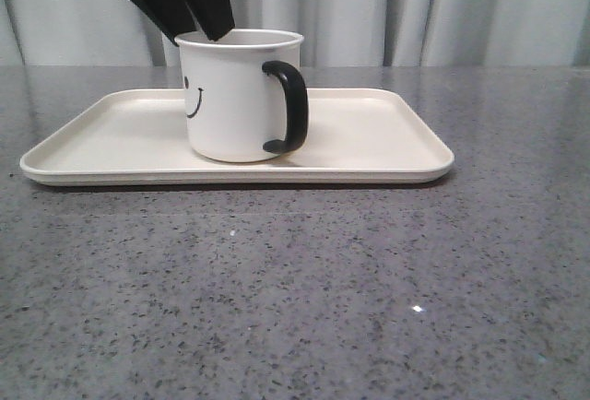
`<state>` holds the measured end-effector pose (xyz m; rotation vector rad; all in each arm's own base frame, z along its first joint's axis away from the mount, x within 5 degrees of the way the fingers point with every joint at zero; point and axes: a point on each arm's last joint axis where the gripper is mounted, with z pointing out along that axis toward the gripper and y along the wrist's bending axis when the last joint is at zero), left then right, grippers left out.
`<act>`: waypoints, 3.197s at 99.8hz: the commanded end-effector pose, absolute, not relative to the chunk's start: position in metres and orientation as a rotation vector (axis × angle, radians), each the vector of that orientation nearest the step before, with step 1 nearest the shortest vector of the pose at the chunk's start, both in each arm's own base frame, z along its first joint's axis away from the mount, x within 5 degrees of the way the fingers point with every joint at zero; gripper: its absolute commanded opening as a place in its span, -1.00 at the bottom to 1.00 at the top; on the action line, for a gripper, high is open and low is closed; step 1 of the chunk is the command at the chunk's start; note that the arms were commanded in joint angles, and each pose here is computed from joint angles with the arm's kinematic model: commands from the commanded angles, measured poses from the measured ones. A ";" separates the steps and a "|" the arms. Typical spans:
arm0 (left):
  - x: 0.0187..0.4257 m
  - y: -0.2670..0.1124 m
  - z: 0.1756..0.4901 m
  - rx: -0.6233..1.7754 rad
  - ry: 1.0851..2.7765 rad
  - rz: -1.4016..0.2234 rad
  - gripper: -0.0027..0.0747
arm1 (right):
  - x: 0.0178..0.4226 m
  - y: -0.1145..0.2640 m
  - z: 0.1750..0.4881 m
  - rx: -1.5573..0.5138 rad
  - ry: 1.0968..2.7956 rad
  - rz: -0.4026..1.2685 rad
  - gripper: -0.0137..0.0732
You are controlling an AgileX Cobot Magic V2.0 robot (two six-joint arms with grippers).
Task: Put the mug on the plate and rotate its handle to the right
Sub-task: 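Lower the mug onto the tray, open the left gripper, withdraw, then move the right gripper down over the mug's rim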
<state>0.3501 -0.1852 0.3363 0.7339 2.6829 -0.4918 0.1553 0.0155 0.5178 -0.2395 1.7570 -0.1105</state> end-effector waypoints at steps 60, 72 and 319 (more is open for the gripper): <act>0.295 -0.151 0.471 0.698 2.275 -0.333 -0.09 | 0.151 0.014 0.533 -0.237 1.655 -0.134 0.56; 0.275 -0.133 0.496 0.668 2.196 -0.227 -0.10 | 0.151 0.014 0.533 -0.237 1.655 -0.134 0.56; 0.172 -0.048 0.566 0.340 1.945 0.116 -0.98 | 0.329 0.215 0.387 -0.857 2.385 0.626 0.56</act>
